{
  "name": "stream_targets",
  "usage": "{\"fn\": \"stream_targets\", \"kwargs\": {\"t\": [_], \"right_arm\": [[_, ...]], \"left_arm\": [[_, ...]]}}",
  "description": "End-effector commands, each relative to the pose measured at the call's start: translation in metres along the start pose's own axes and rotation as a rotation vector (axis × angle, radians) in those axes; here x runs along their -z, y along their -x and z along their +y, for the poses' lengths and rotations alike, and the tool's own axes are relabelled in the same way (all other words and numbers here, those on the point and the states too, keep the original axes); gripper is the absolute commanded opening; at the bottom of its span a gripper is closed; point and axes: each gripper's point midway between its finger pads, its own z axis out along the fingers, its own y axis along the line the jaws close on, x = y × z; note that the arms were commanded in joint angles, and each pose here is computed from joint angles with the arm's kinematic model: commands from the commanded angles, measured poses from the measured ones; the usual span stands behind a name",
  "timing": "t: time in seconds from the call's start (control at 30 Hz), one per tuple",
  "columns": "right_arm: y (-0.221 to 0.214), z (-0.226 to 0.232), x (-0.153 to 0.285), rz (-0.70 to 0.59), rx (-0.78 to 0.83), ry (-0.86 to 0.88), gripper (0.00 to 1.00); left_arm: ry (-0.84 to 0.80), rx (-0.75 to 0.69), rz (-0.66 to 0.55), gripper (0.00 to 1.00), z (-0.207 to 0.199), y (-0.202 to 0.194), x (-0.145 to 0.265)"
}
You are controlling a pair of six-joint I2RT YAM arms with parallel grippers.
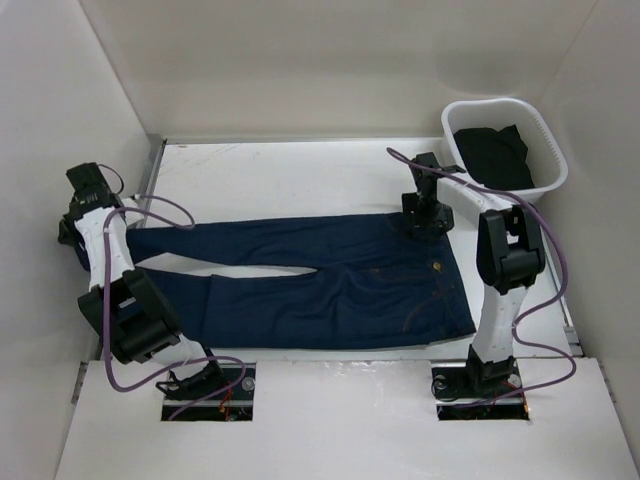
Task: Fold and stack the trousers
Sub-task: Fold the trousers
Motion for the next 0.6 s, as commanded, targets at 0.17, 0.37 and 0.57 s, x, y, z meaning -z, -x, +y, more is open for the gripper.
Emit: {"fn": "stream_targets", "kwargs": {"t": [0.17,0.37,0.57], "right_arm": [[0.04,0.003,-0.004,-0.074,-0.05,0.032,0.86],[0.037,0.004,-0.001,-0.072,-0.102,0.03,0.87],[0.026,0.009,-0.009,0.106,-0.025,0.033,0.82]], "left_arm": [[0.148,0.027,0.027,0.01,0.051,-0.019,0.023],[0.141,0.023,0.027,0.01,0.052,-0.017,0.019],[0.152,0.018,0.004,0.02,0.054,-0.006,0.023]]}}
